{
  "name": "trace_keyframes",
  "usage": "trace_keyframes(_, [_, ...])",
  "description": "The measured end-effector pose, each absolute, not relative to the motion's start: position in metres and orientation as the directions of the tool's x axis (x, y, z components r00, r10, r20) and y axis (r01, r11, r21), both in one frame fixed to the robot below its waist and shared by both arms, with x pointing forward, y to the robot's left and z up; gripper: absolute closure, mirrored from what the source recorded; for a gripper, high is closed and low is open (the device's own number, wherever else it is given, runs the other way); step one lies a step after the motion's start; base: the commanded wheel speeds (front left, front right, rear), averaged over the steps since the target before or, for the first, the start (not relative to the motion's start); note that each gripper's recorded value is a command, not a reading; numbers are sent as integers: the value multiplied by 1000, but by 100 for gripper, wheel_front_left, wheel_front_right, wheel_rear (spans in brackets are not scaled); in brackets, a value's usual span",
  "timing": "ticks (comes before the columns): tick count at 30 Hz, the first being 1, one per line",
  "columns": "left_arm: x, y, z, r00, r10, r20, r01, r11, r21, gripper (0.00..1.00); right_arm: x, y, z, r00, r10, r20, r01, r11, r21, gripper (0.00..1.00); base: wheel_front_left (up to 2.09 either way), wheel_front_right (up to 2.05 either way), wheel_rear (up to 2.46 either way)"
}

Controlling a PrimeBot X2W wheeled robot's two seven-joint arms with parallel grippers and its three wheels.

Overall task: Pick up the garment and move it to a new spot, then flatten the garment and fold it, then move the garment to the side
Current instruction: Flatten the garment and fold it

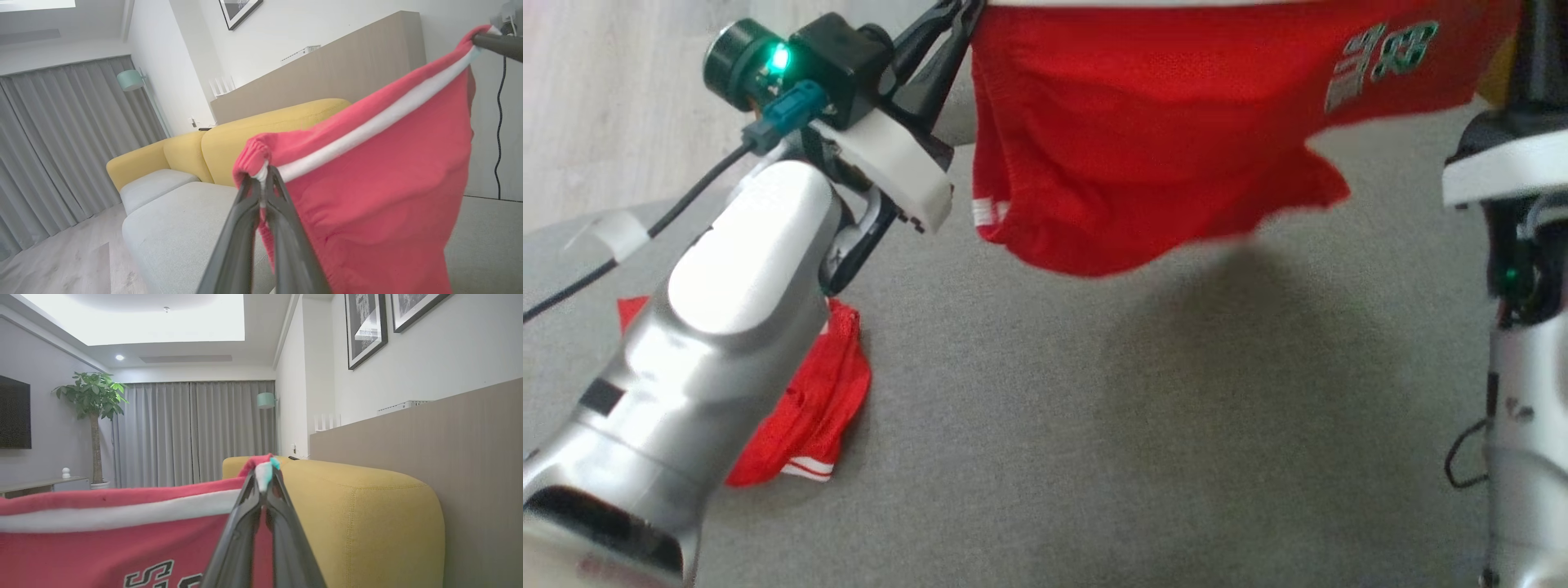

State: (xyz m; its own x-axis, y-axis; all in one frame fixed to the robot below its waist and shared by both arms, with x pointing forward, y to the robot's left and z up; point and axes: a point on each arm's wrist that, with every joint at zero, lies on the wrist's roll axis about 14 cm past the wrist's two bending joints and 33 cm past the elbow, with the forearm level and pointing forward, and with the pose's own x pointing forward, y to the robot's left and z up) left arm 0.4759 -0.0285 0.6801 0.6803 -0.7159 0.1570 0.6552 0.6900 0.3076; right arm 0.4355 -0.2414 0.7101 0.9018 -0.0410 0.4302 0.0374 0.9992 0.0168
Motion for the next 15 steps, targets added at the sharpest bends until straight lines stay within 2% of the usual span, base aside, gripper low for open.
trace_keyframes(3, [468,-26,680,686,-712,151,655,694,298,100,428,-235,703,914,-28,404,26,1000,10,100,0,0,0])
trace_keyframes(8, [460,-23,649,702,-708,81,682,701,209,100,426,-232,662,961,-24,277,26,1000,-3,100,0,0,0])
trace_keyframes(12, [469,-16,639,717,-695,52,675,711,198,100,438,-226,649,974,-1,227,7,1000,-23,100,0,0,0])
trace_keyframes(15, [489,-9,637,742,-669,41,659,739,139,100,456,-223,644,980,12,199,-6,1000,-27,100,0,0,0])
